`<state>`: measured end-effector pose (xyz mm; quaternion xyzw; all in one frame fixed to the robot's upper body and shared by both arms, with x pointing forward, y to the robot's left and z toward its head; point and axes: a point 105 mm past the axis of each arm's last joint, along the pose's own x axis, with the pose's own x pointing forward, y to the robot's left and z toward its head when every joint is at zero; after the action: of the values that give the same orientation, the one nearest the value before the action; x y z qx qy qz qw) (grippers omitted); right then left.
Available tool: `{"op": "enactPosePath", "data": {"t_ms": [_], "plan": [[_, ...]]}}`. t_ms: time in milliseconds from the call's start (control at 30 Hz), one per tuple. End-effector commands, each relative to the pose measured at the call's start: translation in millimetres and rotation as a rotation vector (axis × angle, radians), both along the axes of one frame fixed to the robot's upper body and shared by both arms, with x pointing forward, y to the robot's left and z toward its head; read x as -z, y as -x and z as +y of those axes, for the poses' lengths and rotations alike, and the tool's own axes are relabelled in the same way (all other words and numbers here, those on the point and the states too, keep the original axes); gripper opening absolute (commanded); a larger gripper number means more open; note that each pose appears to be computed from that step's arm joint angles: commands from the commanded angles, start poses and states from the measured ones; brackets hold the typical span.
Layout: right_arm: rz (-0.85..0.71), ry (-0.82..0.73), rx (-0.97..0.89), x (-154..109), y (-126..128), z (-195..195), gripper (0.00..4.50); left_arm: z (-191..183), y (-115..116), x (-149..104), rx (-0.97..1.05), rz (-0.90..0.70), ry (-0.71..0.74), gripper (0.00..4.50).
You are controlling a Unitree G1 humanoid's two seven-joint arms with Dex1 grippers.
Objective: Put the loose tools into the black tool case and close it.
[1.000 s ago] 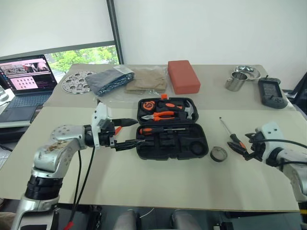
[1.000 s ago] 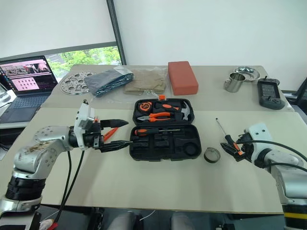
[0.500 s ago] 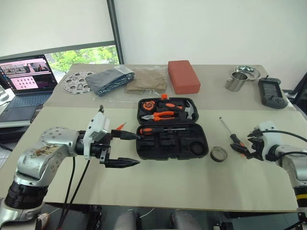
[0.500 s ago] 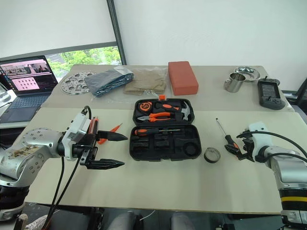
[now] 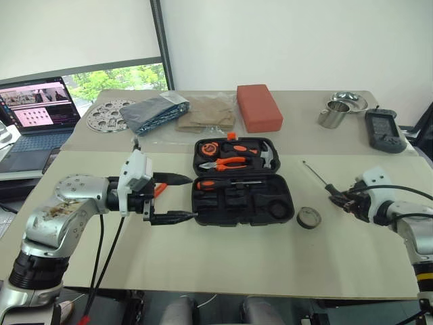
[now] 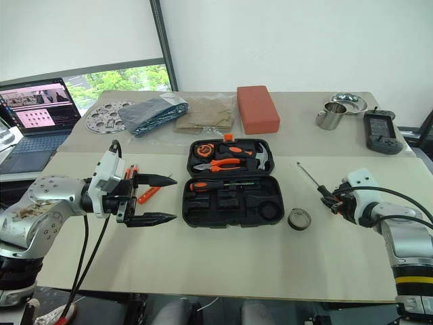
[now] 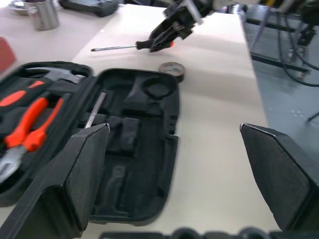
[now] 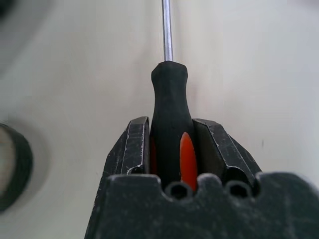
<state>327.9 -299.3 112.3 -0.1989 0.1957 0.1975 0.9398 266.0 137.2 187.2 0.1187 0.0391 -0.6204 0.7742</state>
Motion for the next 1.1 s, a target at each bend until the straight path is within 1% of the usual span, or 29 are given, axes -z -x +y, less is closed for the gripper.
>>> {"op": "enactPosePath", "data": {"t_ms": [33,67,200,367,567,700,967,1100], "plan": [[-0.224,0.109,-0.396,-47.4,1.0,56.3,1.01,19.1,-7.4,-18.3,-0.096,-0.069,0.013,4.50],[-0.235,0.109,-0.461,-48.4,3.0,66.1,1.01,22.1,-7.0,-17.6,-0.107,-0.067,0.006,4.50],[-0.185,0.131,-0.671,-43.7,0.5,95.5,1.01,29.5,-1.0,-13.8,-0.130,-0.052,-0.013,4.50],[-0.152,0.220,-0.815,-41.8,-18.3,113.7,1.01,28.5,7.0,-11.7,-0.125,-0.043,-0.019,4.50],[-0.050,0.328,-0.985,-22.4,-28.1,129.0,1.01,26.1,16.4,-15.2,-0.127,-0.053,-0.020,4.50],[-0.005,0.366,-1.023,-12.9,-33.9,130.4,1.01,26.4,20.3,-15.5,-0.130,-0.055,-0.033,4.50],[-0.007,0.386,-1.026,-11.1,-49.4,140.5,1.01,26.0,21.3,-16.9,-0.137,-0.063,-0.040,4.50],[0.001,0.379,-1.047,-9.9,-50.6,146.3,1.01,25.9,21.0,-17.2,-0.141,-0.067,-0.042,4.50]]}}
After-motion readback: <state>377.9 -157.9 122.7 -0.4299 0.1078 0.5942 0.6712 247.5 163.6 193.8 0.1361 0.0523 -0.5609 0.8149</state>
